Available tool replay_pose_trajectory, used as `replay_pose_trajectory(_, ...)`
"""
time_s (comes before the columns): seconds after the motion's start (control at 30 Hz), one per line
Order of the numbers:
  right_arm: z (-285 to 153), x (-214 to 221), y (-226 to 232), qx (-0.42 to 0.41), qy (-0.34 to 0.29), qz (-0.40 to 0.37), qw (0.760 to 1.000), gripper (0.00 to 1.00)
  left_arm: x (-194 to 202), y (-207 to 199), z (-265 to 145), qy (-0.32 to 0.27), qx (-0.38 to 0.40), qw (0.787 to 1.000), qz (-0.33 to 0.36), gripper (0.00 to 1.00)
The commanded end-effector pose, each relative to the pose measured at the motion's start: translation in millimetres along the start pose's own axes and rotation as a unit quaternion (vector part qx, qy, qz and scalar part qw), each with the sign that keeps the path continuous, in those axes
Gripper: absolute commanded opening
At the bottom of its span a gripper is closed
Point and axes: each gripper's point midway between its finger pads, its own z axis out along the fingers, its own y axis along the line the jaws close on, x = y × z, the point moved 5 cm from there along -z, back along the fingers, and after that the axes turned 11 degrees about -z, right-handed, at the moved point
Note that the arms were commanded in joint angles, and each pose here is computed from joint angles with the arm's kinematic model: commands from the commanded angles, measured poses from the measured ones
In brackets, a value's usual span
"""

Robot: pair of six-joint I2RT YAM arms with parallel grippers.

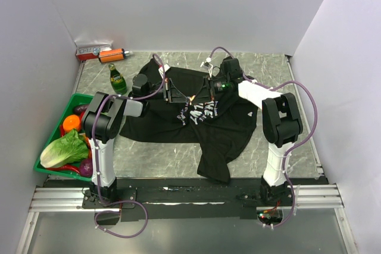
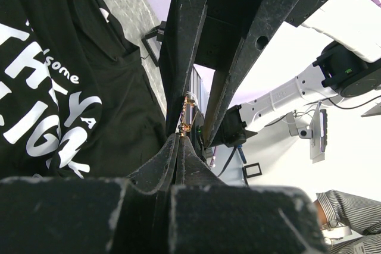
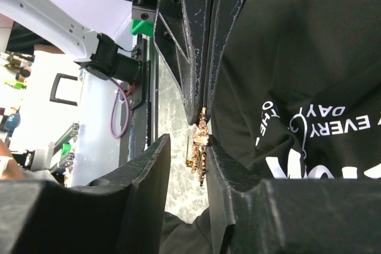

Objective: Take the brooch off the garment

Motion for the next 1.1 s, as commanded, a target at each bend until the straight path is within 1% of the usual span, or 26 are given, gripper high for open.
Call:
replay_pose_trajectory(0.0, -0.3, -12.1, 7.7, -0.003, -0.009, -0.026, 1.0, 0.35, -8.0, -29.8, 2.5, -0.002, 0.026, 0.997, 0.067, 0.01)
replay_pose_trajectory(0.17, -1.9, -10.3, 5.3, 0.004, -0.008, -0.022, 1.0, 0.33, -9.9, -31.6, 2.5, -0.003, 0.029, 0.997, 0.074, 0.01)
replay_pose_trajectory(0.3, -3.0, -7.5, -0.3, 0.022, -0.007, -0.007, 1.0, 0.27, -11.0, -37.3, 3.2, -0.001, 0.035, 0.995, 0.089, 0.01)
replay_pose_trajectory(0.4, -3.6, -5.7, -4.1, 0.033, -0.007, 0.007, 0.999, 0.21, -12.3, -44.7, 3.1, 0.0, 0.043, 0.993, 0.109, 0.01)
replay_pose_trajectory(0.7, -2.9, -3.4, -11.5, 0.034, -0.021, 0.048, 0.998, 0.12, -2.8, -61.8, 9.3, 0.023, 0.064, 0.985, 0.16, 0.01)
replay_pose_trajectory(0.73, -1.9, -1.5, -10.6, 0.034, -0.02, 0.066, 0.997, 0.1, -1.5, -65.8, 9.7, 0.024, 0.067, 0.983, 0.168, 0.01)
replay_pose_trajectory(0.77, -3.1, -5.1, -12.6, 0.033, -0.028, 0.056, 0.997, 0.08, -0.9, -67.7, 11.7, 0.027, 0.069, 0.979, 0.188, 0.01)
replay_pose_trajectory(0.8, -3.6, -2.2, -12.9, 0.035, -0.031, 0.081, 0.996, 0.05, -0.5, -66.0, 12.2, 0.03, 0.063, 0.98, 0.184, 0.01)
replay_pose_trajectory(0.83, -4.8, -1.9, -14.2, 0.036, -0.036, 0.089, 0.995, 0.03, -1.3, -70.6, 13.2, 0.03, 0.06, 0.979, 0.193, 0.01)
replay_pose_trajectory(0.87, -5.4, -4.0, -15.9, 0.036, -0.044, 0.087, 0.995, 0.02, -2.2, -71.0, 14.9, 0.028, 0.058, 0.974, 0.218, 0.01)
replay_pose_trajectory(0.9, -7.0, -1.2, -16.3, 0.037, -0.048, 0.115, 0.991, 0.01, -2.3, -68.5, 15.5, 0.028, 0.048, 0.976, 0.208, 0.01)
replay_pose_trajectory(0.97, -12.9, -0.7, -18.2, 0.038, -0.058, 0.132, 0.989, 0.01, -6.0, -71.0, 15.7, 0.018, 0.04, 0.971, 0.234, 0.01)
replay_pose_trajectory(1.0, -14.9, -1.6, -16.0, 0.028, -0.067, 0.14, 0.987, 0.04, -4.6, -66.8, 15.6, 0.019, 0.026, 0.976, 0.217, 0.01)
replay_pose_trajectory(1.07, -20.5, -3.4, -16.4, 0.022, -0.077, 0.148, 0.986, 0.14, -7.8, -67.4, 14.5, 0.011, 0.01, 0.971, 0.238, 0.01)
